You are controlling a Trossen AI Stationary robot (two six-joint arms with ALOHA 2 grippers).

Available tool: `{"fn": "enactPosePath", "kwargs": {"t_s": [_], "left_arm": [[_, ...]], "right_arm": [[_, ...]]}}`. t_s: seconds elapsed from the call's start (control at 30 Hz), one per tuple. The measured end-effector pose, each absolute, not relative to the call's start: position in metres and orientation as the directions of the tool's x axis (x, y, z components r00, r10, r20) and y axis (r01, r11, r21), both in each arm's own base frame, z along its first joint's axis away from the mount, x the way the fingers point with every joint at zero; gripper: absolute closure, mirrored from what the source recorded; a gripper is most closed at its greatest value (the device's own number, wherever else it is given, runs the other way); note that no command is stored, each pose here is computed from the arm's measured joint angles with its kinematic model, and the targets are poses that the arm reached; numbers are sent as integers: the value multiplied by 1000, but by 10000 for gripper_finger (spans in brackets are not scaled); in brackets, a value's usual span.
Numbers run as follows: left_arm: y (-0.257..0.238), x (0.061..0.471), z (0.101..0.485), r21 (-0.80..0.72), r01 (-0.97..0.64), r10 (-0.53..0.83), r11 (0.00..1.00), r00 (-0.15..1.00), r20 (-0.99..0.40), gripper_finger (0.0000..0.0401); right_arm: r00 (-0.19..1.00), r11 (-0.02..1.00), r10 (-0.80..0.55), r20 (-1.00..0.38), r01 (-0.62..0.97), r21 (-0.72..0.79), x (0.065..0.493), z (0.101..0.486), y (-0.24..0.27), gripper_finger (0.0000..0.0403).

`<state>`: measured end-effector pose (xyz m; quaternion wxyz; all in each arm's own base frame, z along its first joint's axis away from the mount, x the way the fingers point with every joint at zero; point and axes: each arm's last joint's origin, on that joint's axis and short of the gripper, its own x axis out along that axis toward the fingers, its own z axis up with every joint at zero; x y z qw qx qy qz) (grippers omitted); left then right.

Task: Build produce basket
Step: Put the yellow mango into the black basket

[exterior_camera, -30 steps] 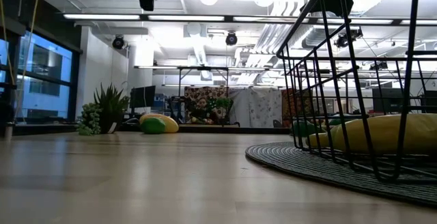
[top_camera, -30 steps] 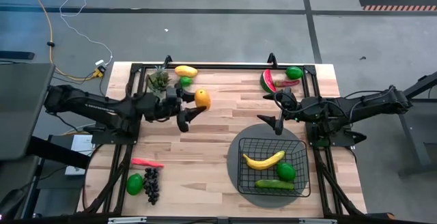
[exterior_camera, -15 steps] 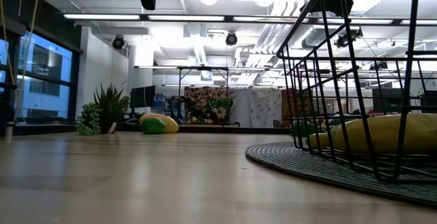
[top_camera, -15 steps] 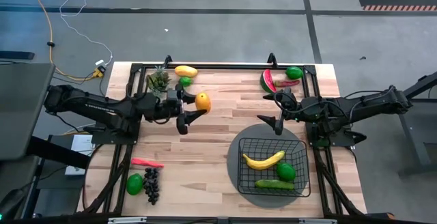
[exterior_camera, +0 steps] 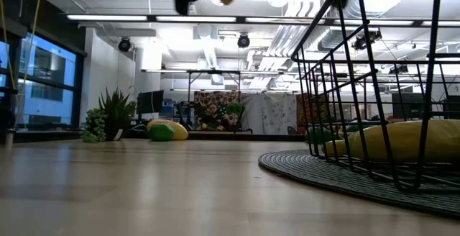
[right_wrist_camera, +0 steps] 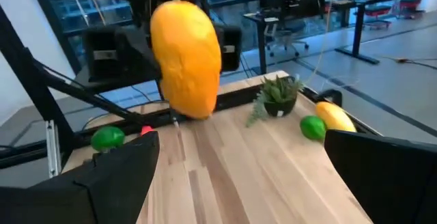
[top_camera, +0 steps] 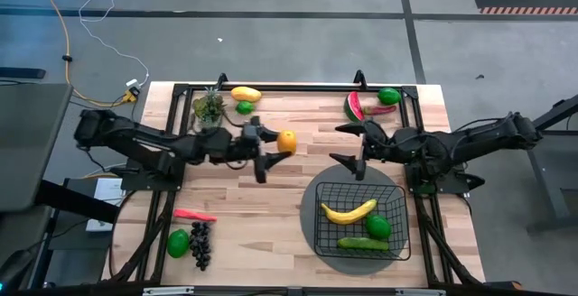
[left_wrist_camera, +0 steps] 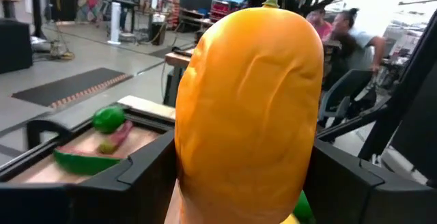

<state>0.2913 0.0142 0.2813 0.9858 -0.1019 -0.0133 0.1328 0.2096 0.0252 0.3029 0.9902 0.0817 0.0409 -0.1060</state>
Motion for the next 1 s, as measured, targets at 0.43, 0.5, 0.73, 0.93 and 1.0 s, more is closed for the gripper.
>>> {"fn": "enactPosePath", "kwargs": {"t_s": [0.43,0.5,0.73,0.93,1.0], "left_arm": [[10,369,268,-221,-158,146,962,987,-71,143],[10,370,269,-222,-159,148,962,987,-66,143],[10,369,271,-216,-156,147,964,987,-60,143],[9,369,271,-215,-148,137,965,989,-62,143],[8,369,271,-215,-147,136,965,989,-62,143]], "right_arm": [[996,964,-78,32,67,257,250,292,36,4],[997,960,-60,43,45,277,250,294,36,4],[997,960,-52,50,37,277,248,296,36,4],[998,960,-44,43,30,277,248,295,37,4],[999,961,-41,27,32,274,249,292,37,4]]}}
